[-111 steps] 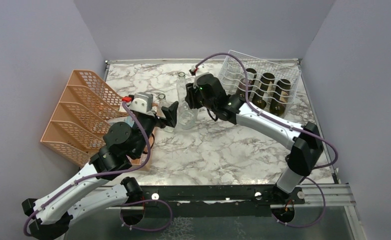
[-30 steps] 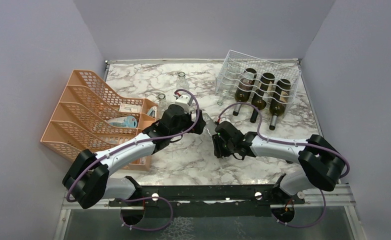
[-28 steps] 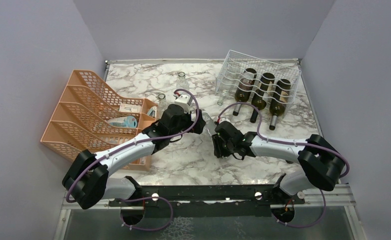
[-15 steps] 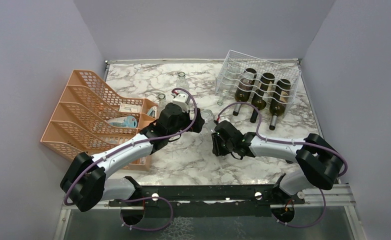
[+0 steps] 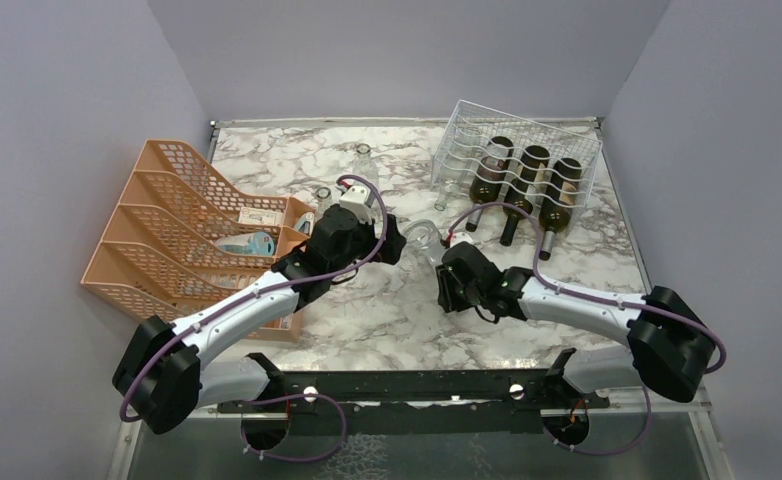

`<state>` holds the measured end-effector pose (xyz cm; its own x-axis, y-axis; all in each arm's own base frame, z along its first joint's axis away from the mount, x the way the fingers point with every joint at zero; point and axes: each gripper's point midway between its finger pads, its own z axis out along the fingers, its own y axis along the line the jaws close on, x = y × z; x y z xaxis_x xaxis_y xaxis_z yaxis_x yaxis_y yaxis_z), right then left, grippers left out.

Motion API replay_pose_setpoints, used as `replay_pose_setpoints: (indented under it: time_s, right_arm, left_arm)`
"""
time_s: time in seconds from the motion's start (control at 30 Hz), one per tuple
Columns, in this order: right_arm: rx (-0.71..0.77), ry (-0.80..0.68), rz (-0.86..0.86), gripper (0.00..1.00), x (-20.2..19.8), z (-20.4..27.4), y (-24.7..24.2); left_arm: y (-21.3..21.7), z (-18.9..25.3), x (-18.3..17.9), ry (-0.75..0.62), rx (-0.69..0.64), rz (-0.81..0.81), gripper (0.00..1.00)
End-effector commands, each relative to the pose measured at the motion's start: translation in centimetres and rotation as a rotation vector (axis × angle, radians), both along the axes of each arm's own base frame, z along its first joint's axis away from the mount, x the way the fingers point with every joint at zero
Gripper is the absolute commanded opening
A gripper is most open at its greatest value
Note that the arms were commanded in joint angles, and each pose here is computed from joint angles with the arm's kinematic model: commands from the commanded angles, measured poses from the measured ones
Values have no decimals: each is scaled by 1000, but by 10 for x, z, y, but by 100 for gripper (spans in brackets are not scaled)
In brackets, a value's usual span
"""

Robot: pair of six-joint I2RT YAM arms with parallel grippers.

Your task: Put the wine bottle on the wine rack

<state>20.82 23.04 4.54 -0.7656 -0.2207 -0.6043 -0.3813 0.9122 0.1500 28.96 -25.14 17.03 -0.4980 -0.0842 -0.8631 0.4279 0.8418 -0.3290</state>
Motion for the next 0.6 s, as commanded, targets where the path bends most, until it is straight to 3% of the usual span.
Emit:
replay_pose_setpoints:
  time_s: [0.0,0.3,0.57]
  right_arm:
    - [102,-185,-54,1,28,51,7]
    - [179,-288,-63,1,34,93,5]
    - [234,-483,-106,1,52,155,-4]
  left_arm:
    - [4,19,3,-44,-22,16,99]
    - [9,33,2,-68,-37,32,99]
    - [20,51,2,-115,-43,68,99]
